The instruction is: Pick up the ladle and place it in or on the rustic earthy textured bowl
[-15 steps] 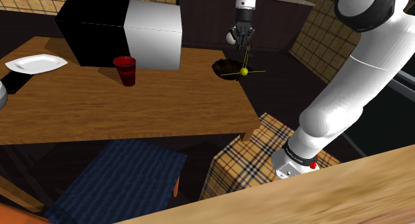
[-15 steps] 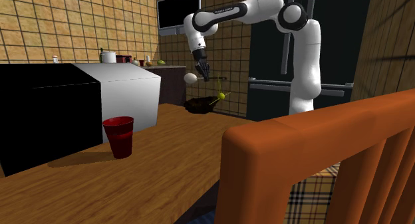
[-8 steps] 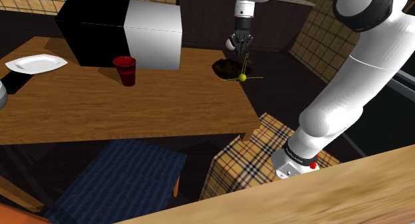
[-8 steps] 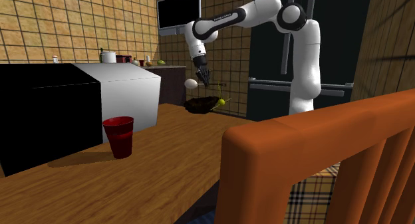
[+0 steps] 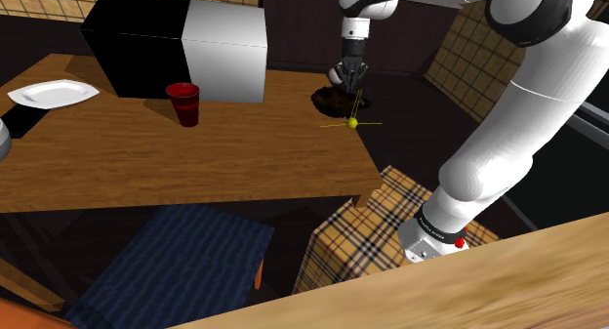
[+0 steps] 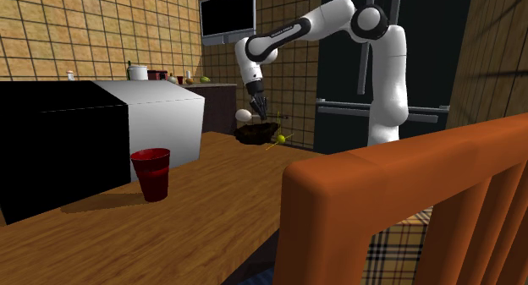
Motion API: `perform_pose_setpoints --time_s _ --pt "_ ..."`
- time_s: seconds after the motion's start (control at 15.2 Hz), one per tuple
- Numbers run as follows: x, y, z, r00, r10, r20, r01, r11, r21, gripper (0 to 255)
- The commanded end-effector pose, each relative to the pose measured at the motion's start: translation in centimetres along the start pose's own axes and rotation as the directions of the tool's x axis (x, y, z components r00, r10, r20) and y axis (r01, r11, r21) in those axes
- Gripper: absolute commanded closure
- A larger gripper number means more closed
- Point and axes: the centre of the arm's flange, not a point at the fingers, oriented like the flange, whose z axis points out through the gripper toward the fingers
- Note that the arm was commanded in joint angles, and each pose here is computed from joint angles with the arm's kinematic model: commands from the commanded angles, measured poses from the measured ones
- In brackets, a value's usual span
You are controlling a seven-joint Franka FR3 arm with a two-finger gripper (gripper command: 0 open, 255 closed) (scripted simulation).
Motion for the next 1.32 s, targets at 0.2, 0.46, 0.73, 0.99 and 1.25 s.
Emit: perform_pose_setpoints --time_s 0.2,0.46,0.73,0.99,1.25 --pt "0.1 0.0 0.3 1.000 0.000 -0.001 0.000 1.000 0.000 255" --pt "0.1 0.0 0.3 1.000 0.000 -0.001 0.000 1.000 0.000 0" --pt "0.1 0.0 0.3 1.000 0.000 -0.001 0.000 1.000 0.000 0" --pt "0.1 0.0 -3.7 1.000 0.000 -0.001 0.000 1.000 0.000 0" --pt "0.1 0.0 -4.7 1.000 0.000 -0.001 0.000 1.000 0.000 0"
